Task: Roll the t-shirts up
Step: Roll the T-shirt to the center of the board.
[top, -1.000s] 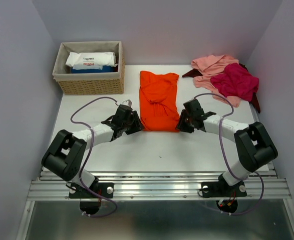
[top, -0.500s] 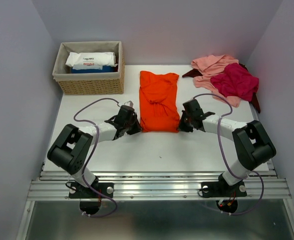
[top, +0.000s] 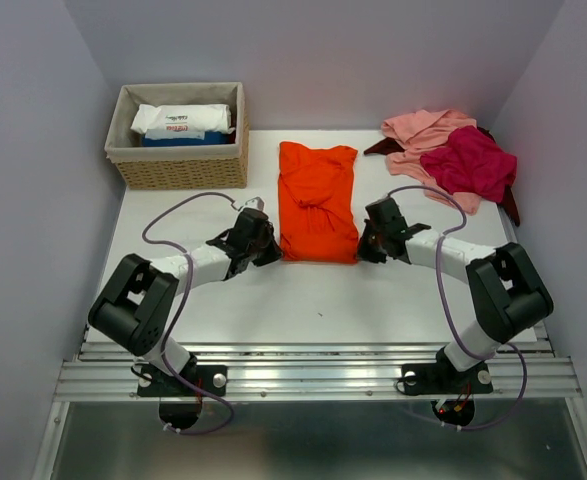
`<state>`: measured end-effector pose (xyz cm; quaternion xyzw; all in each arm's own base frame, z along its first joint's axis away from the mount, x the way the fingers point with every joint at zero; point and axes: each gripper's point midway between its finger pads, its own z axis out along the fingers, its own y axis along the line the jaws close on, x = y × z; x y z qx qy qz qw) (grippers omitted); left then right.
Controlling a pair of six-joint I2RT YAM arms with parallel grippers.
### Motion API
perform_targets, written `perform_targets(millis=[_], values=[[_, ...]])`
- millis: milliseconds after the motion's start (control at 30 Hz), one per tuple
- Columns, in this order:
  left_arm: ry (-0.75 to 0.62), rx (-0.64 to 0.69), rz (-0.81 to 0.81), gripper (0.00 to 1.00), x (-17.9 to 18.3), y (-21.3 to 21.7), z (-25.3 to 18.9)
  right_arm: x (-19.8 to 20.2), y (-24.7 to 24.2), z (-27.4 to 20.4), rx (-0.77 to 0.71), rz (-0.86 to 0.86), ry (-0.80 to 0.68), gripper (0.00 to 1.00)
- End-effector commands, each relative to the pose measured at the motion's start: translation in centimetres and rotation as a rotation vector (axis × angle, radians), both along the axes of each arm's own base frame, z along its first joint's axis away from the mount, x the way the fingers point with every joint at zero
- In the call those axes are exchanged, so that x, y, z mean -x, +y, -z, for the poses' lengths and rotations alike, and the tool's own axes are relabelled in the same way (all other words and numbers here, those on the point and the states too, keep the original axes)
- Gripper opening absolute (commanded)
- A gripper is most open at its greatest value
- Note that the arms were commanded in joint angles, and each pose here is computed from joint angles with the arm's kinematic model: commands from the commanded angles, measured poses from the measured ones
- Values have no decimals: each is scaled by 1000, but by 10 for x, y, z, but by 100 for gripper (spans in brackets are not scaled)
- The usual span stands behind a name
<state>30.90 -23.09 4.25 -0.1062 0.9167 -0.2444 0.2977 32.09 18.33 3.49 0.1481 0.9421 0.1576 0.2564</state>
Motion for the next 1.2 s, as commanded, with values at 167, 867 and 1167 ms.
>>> perform_targets(millis=[167, 867, 1167], values=[[-71, -6, -16, 0, -1, 9, -23, -16, -12, -26, 15, 74, -99, 1], [-33, -29, 17, 0, 21, 19, 4, 1, -18, -6, 19, 88, -49, 1], [-28, -16, 96, 58, 32, 13, -12, 0, -12, -24, -9, 45, -77, 34]])
